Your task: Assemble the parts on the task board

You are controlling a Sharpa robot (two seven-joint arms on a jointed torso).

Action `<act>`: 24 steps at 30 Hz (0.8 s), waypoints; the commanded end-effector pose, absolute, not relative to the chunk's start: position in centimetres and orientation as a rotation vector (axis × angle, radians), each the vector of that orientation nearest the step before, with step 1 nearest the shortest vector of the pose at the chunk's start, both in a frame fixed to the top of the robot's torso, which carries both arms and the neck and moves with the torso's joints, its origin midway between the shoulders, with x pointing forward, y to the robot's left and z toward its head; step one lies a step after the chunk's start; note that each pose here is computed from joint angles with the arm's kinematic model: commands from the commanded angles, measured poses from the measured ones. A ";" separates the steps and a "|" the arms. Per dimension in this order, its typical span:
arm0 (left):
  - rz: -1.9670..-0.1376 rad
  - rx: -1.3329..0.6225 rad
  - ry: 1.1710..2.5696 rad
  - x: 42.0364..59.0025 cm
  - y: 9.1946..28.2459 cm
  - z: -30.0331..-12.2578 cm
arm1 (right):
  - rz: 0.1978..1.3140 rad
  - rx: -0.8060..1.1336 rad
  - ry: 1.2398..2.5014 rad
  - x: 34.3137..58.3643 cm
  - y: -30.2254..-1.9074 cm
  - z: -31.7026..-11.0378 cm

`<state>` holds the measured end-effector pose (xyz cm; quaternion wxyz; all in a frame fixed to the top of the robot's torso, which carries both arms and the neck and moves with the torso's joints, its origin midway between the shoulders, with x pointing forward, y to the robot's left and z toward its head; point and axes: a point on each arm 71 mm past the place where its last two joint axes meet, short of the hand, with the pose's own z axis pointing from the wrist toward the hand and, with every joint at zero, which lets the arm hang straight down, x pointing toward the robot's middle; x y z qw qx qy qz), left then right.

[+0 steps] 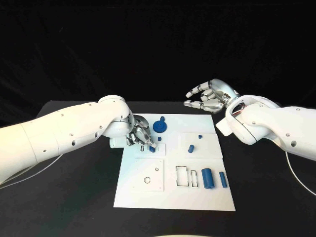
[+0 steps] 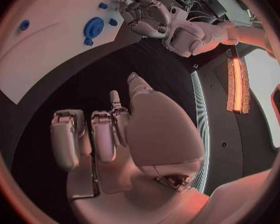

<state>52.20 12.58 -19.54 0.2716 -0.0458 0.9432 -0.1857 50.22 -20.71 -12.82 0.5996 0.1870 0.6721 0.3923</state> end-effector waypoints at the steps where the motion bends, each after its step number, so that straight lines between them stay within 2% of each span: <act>1: -0.554 -0.175 2.522 52.3 12.6 -19.4 | 0.905 0.409 1.561 50.3 -20.7 -12.9; 14: -0.587 -0.253 2.420 52.3 13.6 -18.9 | 0.896 0.410 1.558 50.3 -21.0 -12.9; 24: -0.558 -0.160 2.300 51.1 13.7 -19.1 | 0.891 0.415 1.561 50.2 -21.3 -13.1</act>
